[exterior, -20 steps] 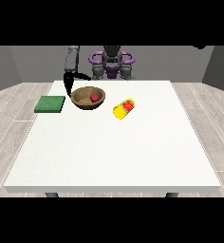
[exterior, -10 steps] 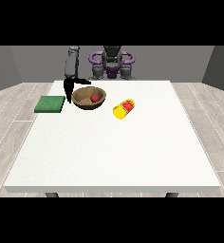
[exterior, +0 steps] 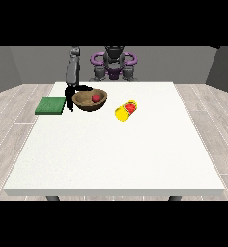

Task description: Pick the cup and pour the ball into the bowl, then pick the bowl and place it on the pad

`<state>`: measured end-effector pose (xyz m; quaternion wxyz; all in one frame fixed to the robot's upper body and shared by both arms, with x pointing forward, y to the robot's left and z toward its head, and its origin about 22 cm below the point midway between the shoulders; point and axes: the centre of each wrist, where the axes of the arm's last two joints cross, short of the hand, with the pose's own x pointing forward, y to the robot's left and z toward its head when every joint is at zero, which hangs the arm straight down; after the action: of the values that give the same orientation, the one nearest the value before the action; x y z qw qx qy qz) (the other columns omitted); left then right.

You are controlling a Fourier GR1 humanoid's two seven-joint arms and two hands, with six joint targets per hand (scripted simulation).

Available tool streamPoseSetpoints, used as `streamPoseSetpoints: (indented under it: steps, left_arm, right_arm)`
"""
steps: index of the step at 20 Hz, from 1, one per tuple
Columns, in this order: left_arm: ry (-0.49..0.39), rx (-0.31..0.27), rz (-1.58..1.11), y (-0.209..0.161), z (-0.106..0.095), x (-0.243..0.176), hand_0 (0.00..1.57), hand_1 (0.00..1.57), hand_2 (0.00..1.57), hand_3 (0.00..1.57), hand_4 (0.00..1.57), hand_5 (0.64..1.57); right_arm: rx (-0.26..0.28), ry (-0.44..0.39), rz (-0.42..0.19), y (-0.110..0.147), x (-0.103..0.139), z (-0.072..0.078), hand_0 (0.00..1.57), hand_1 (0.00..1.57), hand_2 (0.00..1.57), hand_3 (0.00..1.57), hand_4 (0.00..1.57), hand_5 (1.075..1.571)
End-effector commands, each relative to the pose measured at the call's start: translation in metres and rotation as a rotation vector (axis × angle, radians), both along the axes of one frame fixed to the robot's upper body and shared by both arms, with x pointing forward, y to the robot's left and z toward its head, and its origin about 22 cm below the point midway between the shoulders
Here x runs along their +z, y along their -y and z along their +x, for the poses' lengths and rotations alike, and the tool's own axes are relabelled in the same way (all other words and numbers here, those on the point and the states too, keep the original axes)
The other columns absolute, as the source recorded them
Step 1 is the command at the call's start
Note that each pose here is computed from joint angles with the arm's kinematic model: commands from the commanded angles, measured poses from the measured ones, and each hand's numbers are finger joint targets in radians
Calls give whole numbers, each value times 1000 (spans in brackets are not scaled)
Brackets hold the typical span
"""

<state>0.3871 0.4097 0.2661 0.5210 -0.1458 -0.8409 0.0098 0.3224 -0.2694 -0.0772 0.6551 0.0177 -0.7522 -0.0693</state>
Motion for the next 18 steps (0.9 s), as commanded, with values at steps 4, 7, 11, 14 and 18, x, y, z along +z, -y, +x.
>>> streamPoseSetpoints:
  steps: [4,7,11,14,18]
  left_arm:
    - [57,-39,4,11,-3,34,0,0,0,0,0,1568]
    - [68,-36,-16,10,-6,38,0,0,0,0,0,1569]
    - [103,-70,-7,19,-6,55,0,0,0,0,0,1571]
    - [109,-92,-34,25,-3,49,0,0,0,0,0,1571]
    - [55,-75,-18,23,-1,45,0,0,0,0,0,1571]
  right_arm:
    - [-22,-16,19,-34,-14,3,0,0,0,0,0,1567]
    - [-56,-128,120,4,-32,-21,0,0,0,0,615,1512]
    - [-98,-225,4,24,-42,-39,1571,1571,1571,547,983,1552]
    - [-120,-234,-5,25,-40,-41,1571,1571,1571,1400,990,1571]
    - [-177,-258,-88,43,-22,-32,1571,1571,1571,1562,1045,1569]
